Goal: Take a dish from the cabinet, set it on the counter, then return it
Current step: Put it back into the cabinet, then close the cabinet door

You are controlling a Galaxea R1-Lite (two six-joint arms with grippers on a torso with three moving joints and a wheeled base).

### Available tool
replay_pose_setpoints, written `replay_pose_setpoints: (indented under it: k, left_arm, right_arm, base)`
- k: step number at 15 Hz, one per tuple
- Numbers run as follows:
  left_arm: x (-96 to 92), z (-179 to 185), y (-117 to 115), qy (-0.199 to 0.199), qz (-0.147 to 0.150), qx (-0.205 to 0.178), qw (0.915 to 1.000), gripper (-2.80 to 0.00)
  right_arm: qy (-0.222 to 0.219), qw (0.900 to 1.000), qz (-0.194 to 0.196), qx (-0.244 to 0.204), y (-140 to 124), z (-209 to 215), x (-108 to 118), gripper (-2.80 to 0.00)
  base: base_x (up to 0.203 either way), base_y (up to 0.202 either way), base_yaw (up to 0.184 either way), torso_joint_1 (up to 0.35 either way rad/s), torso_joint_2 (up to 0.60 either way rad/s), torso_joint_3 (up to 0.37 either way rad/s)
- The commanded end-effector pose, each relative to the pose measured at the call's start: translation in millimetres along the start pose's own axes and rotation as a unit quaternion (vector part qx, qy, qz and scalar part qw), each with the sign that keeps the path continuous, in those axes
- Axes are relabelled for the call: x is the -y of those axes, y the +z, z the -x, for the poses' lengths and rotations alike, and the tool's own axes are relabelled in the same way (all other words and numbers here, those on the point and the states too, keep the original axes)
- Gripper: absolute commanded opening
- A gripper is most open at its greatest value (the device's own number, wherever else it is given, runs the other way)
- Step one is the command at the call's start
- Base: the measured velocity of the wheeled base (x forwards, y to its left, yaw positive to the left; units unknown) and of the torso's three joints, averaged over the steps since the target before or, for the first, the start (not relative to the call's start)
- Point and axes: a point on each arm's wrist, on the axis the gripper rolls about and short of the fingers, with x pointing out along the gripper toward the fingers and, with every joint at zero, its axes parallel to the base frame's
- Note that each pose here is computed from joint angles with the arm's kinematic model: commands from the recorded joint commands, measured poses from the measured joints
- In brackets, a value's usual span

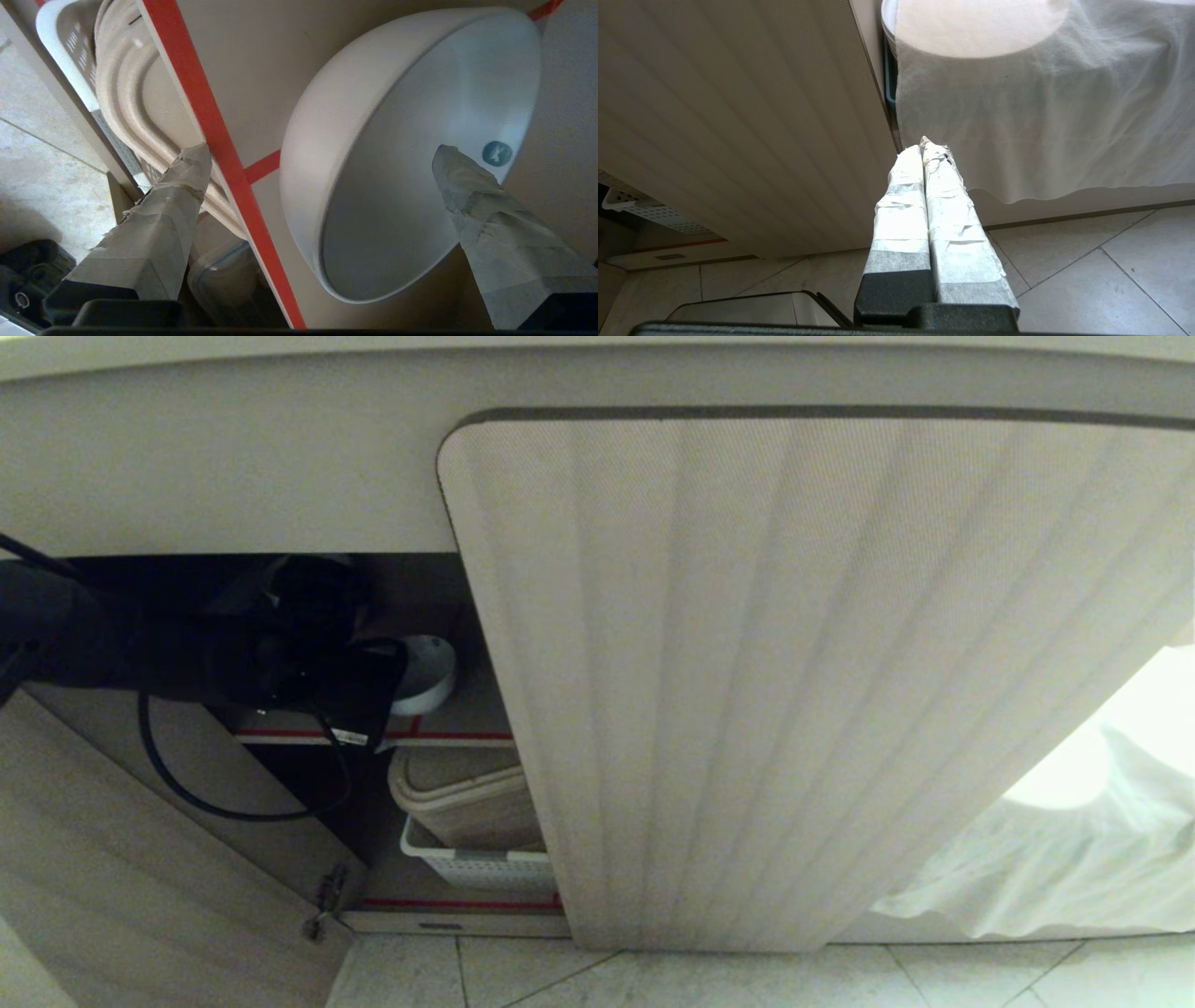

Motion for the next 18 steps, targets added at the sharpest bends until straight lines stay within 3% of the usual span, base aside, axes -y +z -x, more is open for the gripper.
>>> replay_pose_setpoints:
  k: [1, 4, 18]
  left_arm:
    - [1.3, 3.4, 0.6, -0.003, 0.009, 0.001, 1.0000, 0.00]
    - [1.9, 5.6, 1.8, -0.005, 0.021, 0.001, 0.9998, 0.00]
    - [-14.9, 19.4, 2.9, 0.004, 0.021, -0.002, 0.9998, 0.00]
  right_arm:
    - [0.000, 1.000, -0.001, 0.000, 0.0, 0.0, 0.0, -2.80]
    - [0.000, 1.000, -0.001, 0.000, 0.0, 0.0, 0.0, -2.80]
    - [0.000, 1.000, -0.001, 0.000, 0.0, 0.0, 0.0, -2.80]
  base:
    - [0.000, 0.000, 0.000, 0.000, 0.00, 0.000]
    - [0.000, 0.000, 0.000, 0.000, 0.00, 0.000]
    - [0.000, 0.000, 0.000, 0.000, 0.00, 0.000]
